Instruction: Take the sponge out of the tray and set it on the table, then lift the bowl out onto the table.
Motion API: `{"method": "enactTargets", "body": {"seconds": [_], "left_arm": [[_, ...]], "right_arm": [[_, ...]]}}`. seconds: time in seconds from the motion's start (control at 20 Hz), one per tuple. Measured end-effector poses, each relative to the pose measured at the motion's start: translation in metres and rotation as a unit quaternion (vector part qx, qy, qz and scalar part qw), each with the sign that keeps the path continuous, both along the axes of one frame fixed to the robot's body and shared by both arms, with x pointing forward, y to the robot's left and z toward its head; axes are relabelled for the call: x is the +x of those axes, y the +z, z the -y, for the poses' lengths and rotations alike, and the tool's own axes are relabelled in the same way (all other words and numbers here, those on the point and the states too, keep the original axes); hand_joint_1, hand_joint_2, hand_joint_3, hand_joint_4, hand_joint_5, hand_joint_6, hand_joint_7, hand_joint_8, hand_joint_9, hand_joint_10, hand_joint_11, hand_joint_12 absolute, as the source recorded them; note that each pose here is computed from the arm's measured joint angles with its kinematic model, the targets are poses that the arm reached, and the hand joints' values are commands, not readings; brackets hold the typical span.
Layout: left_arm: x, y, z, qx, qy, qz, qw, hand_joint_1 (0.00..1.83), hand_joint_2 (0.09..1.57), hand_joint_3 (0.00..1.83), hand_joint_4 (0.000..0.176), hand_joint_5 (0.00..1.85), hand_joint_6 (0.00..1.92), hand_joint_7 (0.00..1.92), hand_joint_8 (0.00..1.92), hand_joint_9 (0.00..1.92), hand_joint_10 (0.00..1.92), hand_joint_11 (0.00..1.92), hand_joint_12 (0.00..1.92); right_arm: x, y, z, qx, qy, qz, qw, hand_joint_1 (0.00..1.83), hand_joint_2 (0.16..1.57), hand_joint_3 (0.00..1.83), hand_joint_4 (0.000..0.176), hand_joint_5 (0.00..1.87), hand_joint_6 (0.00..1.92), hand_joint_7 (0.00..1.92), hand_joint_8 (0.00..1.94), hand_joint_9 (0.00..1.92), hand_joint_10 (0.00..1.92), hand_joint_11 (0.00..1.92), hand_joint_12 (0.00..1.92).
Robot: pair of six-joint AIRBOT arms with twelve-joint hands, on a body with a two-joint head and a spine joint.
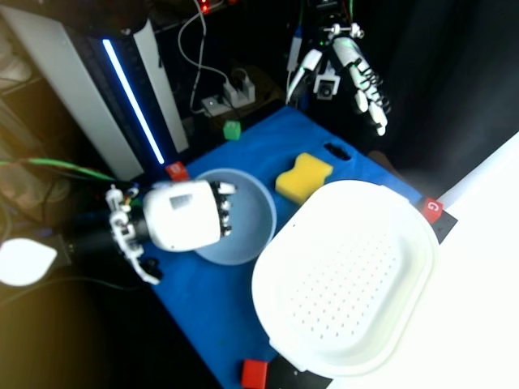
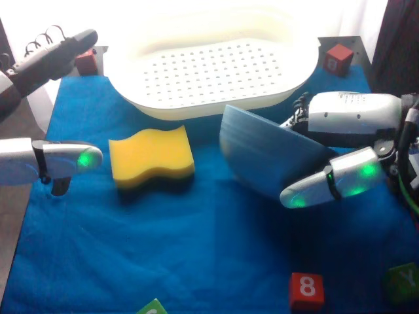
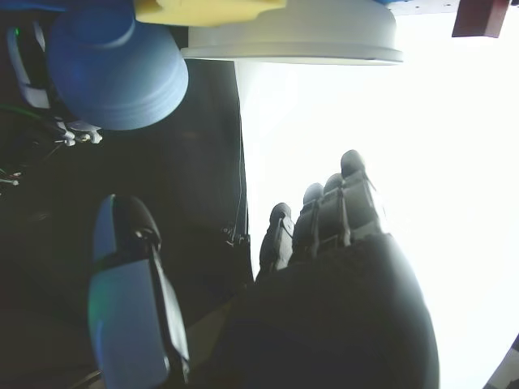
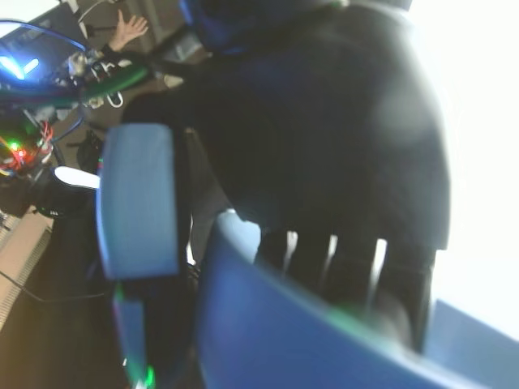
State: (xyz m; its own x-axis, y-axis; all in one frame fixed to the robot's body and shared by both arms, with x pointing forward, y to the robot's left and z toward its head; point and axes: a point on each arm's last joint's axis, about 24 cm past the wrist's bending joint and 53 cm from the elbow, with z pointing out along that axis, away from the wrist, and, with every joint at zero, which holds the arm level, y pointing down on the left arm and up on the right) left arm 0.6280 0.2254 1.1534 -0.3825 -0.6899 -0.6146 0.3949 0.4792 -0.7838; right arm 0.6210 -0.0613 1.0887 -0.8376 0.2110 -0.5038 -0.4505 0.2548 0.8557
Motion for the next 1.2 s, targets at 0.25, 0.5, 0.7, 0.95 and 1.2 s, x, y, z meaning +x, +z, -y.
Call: {"method": "enactTargets", "body": {"seconds": [0.25,0.5,0.7,0.95,1.2], "left_arm": [[-0.001,0.003,-0.001,-0.006,0.002,0.005,1.0,0.59,0.94,0.01,0.128,0.0,0.0,0.0,0.0,0.03,0.01,0.1,0.11],[-0.003,0.007,0.001,-0.012,-0.001,0.011,0.9999,0.55,0.92,0.0,0.111,0.0,0.0,0.0,0.0,0.06,0.01,0.15,0.15],[-0.003,0.005,-0.004,-0.014,0.005,0.01,0.9998,0.56,0.84,0.0,0.095,0.05,0.0,0.0,0.0,0.06,0.0,0.14,0.18],[-0.006,0.004,-0.007,-0.016,0.009,0.009,0.9998,0.55,0.82,0.0,0.081,0.12,0.02,0.0,0.0,0.07,0.01,0.16,0.21],[-0.009,0.015,-0.013,-0.026,0.015,0.024,0.9993,0.62,0.87,0.0,0.173,0.0,0.0,0.0,0.0,0.01,0.0,0.02,0.31]], "right_arm": [[0.0,0.05,0.033,0.091,-0.028,-0.013,0.9953,0.06,1.07,0.0,0.071,0.0,0.0,0.0,0.0,0.0,0.0,0.0,0.0],[-0.01,0.092,0.055,0.127,-0.039,0.046,0.9901,0.28,1.06,0.0,0.057,0.0,0.0,0.0,0.0,0.0,0.0,0.0,0.0],[-0.009,0.104,0.068,0.161,-0.055,0.042,0.9845,0.19,1.1,0.02,0.059,0.09,0.01,0.05,0.0,0.01,0.0,0.03,0.01],[-0.008,0.117,0.081,0.185,-0.069,0.051,0.9791,0.17,1.01,0.0,0.084,0.09,0.01,0.07,0.01,0.05,0.01,0.05,0.02],[-0.016,0.122,0.089,0.218,-0.074,0.049,0.9718,0.23,0.93,0.0,0.17,0.02,0.0,0.03,0.0,0.0,0.0,0.01,0.0]]}}
